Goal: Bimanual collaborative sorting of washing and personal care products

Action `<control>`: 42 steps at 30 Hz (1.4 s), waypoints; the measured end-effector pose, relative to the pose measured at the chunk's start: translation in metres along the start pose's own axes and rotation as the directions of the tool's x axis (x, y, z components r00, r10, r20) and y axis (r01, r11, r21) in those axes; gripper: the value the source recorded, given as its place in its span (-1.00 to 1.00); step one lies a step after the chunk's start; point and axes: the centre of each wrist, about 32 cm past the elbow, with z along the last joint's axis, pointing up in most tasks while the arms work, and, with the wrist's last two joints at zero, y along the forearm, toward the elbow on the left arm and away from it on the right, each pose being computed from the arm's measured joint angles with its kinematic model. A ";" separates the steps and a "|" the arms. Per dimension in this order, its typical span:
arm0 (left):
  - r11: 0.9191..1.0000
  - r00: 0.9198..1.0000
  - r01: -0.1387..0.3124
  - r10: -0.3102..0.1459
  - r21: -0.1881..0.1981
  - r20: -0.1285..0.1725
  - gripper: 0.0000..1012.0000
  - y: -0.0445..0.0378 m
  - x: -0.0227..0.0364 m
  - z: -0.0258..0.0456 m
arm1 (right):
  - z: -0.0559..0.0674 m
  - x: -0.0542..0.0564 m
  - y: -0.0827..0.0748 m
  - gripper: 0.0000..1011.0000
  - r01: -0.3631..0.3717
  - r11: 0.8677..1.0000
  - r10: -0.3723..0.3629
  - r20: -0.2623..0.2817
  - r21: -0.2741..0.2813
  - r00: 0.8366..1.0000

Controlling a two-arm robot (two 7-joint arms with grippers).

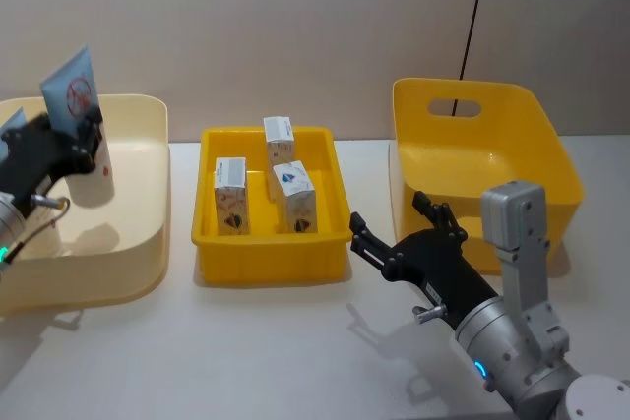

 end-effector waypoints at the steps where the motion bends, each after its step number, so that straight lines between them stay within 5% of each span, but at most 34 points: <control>1: 1.000 1.000 0.011 -0.011 -0.017 0.000 -0.45 0.0003 0.0029 0.0041 | 0.000 0.000 0.000 0.98 0.000 1.000 0.000 0.000 0.000 1.000; 12: 0.989 0.994 0.103 -0.106 -0.105 -0.025 -0.45 0.0011 0.0133 0.0220 | 0.000 0.000 0.000 0.98 0.000 1.000 0.000 0.000 0.000 1.000; 24: 0.954 0.962 0.244 -0.260 -0.171 -0.079 -0.45 -0.0021 0.0125 0.0301 | 0.000 0.000 0.000 0.98 0.000 1.000 0.000 0.000 0.000 1.000; 26: 0.942 0.948 0.284 -0.304 -0.182 -0.096 -0.45 -0.0038 0.0100 0.0304 | 0.000 0.000 0.000 0.98 0.000 1.000 0.000 0.000 0.000 1.000; 28: 0.937 0.943 0.295 -0.317 -0.185 -0.100 -0.45 -0.0044 0.0092 0.0303 | 0.000 0.000 0.000 0.98 0.000 1.000 0.000 0.000 0.000 1.000; 33: 0.908 0.907 0.371 -0.400 -0.197 -0.136 -0.45 -0.0089 0.0026 0.0272 | 0.000 0.000 0.000 0.98 0.000 1.000 0.000 0.000 0.000 1.000; 34: 0.908 0.907 0.371 -0.400 -0.197 -0.136 -0.45 -0.0089 0.0026 0.0272 | 0.000 0.000 0.000 0.98 0.000 1.000 0.000 0.000 0.000 1.000; 40: 0.866 0.854 0.453 -0.489 -0.209 -0.176 -0.45 -0.0149 -0.0069 0.0213 | 0.000 0.000 0.000 0.98 0.000 1.000 0.000 0.000 0.000 1.000; 41: 0.866 0.854 0.453 -0.489 -0.209 -0.176 -0.45 -0.0149 -0.0069 0.0213 | 0.000 0.000 0.000 0.98 0.000 1.000 0.000 0.000 0.000 1.000; 42: 0.855 0.840 0.473 -0.510 -0.212 -0.185 -0.45 -0.0162 -0.0090 0.0198 | 0.000 0.000 0.000 0.98 0.000 1.000 0.000 0.000 0.000 1.000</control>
